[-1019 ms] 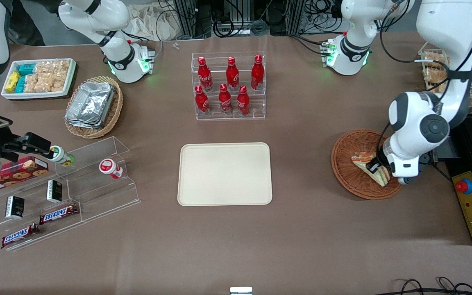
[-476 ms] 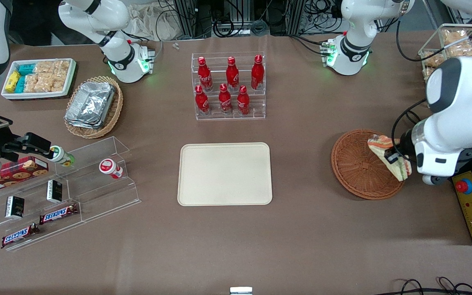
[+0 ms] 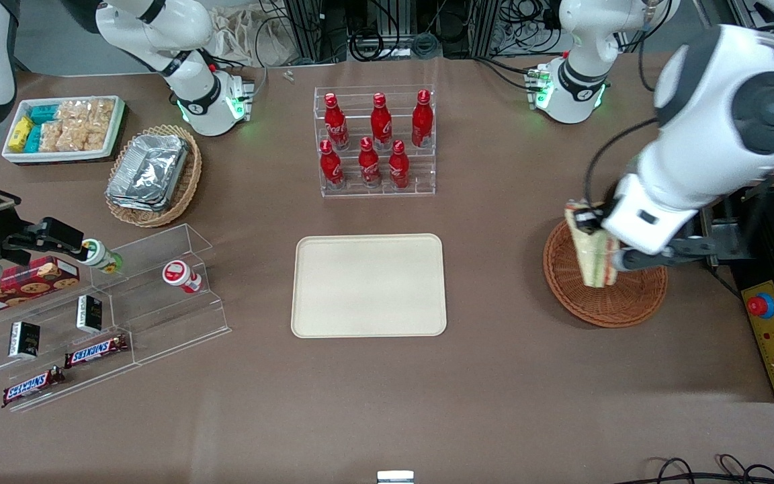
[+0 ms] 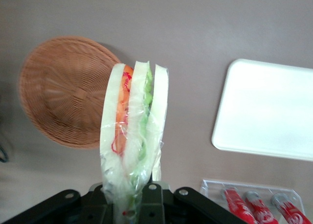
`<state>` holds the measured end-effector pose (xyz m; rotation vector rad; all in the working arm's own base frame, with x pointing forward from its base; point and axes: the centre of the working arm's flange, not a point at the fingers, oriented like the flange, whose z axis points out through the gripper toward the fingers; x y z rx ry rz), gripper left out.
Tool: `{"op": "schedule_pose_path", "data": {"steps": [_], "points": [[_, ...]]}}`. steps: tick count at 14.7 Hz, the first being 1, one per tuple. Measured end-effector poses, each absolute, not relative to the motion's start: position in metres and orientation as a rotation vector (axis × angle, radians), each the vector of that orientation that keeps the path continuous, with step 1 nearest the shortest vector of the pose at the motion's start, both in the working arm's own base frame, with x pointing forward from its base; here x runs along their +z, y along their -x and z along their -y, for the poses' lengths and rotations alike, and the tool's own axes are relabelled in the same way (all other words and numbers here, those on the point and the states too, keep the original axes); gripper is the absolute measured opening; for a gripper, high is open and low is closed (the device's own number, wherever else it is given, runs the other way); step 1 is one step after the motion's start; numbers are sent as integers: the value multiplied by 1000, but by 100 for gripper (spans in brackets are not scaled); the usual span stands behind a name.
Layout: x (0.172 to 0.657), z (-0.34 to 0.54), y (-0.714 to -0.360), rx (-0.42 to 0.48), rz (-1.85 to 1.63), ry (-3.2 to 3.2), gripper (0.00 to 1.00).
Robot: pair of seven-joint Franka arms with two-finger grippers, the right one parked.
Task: Place sandwich from basket to tray
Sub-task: 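Lift the sandwich out of the basket with the left gripper, then carry the sandwich to the cream tray and release it there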
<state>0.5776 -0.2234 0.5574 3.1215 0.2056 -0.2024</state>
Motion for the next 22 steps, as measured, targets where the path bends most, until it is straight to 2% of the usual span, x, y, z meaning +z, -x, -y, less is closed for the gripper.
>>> {"op": "schedule_pose_path", "data": {"steps": [3, 6, 11, 14, 18, 22], "points": [[524, 290, -567, -246, -133, -3106, 19], [468, 347, -570, -265, -75, -3058, 19], [349, 431, -564, -228, -91, -3045, 19], [286, 452, -561, -209, -109, -3058, 19], [247, 449, -566, -215, -108, -3062, 19], [234, 447, -566, -208, -99, -3088, 19]]}}
